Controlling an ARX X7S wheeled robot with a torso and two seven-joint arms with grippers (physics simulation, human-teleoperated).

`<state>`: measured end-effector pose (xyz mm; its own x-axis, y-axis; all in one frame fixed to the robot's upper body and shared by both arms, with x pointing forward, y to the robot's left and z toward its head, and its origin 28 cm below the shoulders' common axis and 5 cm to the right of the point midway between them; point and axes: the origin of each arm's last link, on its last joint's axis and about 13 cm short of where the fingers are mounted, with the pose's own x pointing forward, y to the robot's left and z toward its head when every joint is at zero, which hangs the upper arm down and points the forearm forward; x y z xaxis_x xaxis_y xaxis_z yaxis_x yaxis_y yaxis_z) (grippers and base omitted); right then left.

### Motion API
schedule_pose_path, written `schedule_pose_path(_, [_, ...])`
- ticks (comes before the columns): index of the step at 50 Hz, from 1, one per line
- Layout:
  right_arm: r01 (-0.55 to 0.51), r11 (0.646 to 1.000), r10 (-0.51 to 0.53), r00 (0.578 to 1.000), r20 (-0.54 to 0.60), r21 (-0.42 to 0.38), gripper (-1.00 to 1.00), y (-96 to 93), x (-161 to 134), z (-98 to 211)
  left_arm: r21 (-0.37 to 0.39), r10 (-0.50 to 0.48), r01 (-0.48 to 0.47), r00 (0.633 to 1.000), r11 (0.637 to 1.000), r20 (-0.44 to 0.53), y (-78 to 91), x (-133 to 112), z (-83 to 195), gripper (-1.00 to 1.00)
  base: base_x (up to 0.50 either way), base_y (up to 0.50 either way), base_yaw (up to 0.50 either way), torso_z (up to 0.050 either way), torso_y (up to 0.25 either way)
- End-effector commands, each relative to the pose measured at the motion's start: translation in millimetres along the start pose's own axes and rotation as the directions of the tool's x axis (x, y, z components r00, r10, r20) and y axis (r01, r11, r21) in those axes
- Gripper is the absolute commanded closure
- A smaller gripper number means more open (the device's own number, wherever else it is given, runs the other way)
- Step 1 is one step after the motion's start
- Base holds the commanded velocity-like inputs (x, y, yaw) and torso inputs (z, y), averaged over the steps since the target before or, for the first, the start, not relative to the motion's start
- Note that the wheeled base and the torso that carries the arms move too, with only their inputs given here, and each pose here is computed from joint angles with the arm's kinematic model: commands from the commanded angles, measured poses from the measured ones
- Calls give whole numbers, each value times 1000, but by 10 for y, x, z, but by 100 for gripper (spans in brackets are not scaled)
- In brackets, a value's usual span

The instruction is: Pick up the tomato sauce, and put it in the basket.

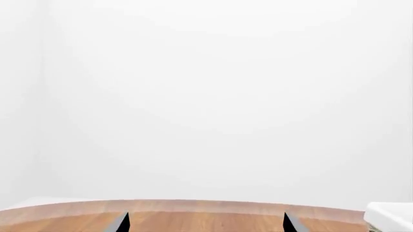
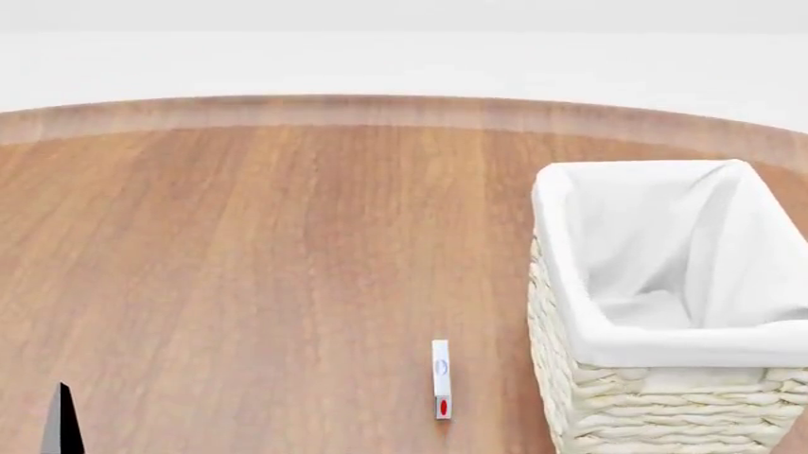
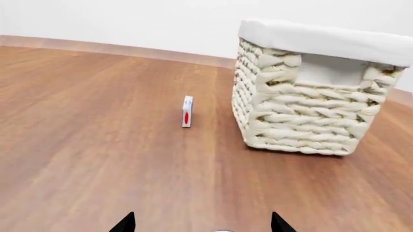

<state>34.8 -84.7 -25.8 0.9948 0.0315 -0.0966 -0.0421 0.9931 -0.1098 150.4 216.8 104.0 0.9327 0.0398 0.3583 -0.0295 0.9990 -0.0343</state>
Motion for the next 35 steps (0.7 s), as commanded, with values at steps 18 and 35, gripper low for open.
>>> schedule_pose_path(18, [8,1000,-7,999,-53,9,-100,-7,-24,-159,-3,-2,2,1000,1000,-8,-3,-10,-52,-100,0,0,0,0,0])
schedule_pose_path(35, [27,1000,-26,995,-98,5,-100,-36,4,-302,-3,-1,1,1000,1000,-15,-4,-21,-76,-100,0,0,0,0,0])
